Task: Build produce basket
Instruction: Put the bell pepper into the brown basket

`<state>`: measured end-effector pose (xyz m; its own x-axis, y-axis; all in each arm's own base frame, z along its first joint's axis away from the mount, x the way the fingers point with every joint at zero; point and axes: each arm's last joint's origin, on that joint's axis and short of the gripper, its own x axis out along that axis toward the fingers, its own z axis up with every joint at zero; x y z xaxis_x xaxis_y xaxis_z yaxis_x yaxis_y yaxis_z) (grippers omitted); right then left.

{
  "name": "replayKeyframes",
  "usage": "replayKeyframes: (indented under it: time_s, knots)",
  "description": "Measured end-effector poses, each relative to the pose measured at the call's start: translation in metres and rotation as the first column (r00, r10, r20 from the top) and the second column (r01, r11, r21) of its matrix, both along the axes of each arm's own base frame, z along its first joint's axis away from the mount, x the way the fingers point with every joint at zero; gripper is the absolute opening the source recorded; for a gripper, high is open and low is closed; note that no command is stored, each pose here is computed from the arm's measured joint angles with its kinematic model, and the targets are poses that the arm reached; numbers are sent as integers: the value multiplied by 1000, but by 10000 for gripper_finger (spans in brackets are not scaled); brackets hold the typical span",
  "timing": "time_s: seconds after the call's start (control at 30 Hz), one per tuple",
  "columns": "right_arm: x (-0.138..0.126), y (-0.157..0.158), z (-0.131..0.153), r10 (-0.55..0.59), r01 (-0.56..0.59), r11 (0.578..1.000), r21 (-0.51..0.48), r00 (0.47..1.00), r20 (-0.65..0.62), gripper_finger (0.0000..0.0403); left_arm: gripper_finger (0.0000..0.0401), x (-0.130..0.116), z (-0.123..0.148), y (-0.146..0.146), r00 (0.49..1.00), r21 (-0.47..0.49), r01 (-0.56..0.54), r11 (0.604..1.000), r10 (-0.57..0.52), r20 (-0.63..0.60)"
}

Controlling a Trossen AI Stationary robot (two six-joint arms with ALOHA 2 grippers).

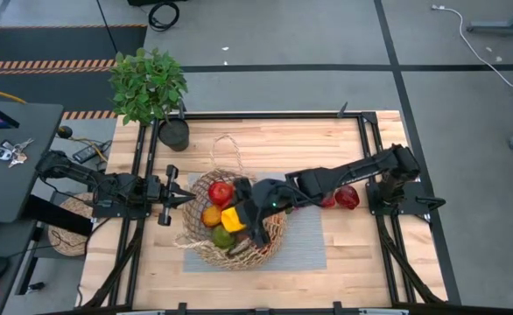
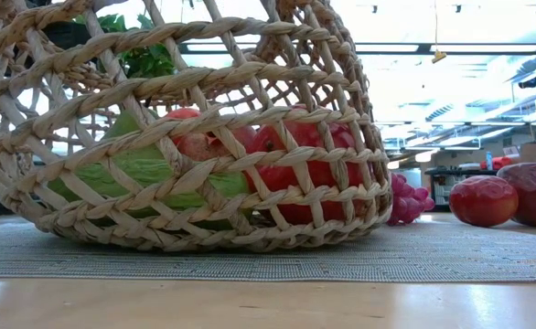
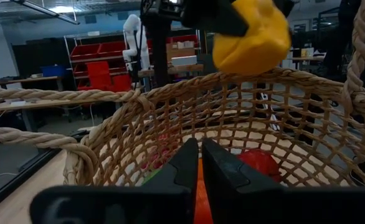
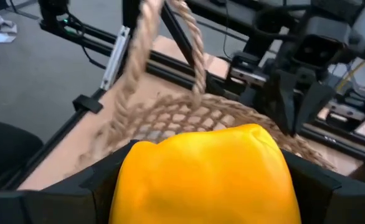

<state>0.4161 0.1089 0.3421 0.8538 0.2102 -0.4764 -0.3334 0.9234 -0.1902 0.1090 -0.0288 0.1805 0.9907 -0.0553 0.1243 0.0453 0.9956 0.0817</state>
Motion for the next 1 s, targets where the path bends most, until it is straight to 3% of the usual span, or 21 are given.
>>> replayKeyframes:
  time_s: [0.2, 0.37, 0.57, 0.8, 1.0]
  knots:
    - [-2, 5, -1, 7, -7, 1000, -16, 1000, -7, 309, 35, 0, 0, 0, 1000, 0, 0, 1000, 0, 0]
    - [0, 2, 8, 57, -59, 997, 41, 997, 54, 309, 34, 0, 0, 0, 1000, 0, 0, 1000, 0, 0]
    - [8, -10, 7, 25, -32, 994, 101, 997, 72, 309, 28, 0, 0, 0, 1000, 0, 0, 1000, 0, 0]
    - [10, -4, 25, 15, -42, 988, 150, 984, 179, 309, 36, 0, 0, 0, 1000, 0, 0, 1000, 0, 0]
    - [17, 1, 8, 17, -36, 988, 153, 993, 120, 309, 31, 0, 0, 0, 1000, 0, 0, 1000, 0, 0]
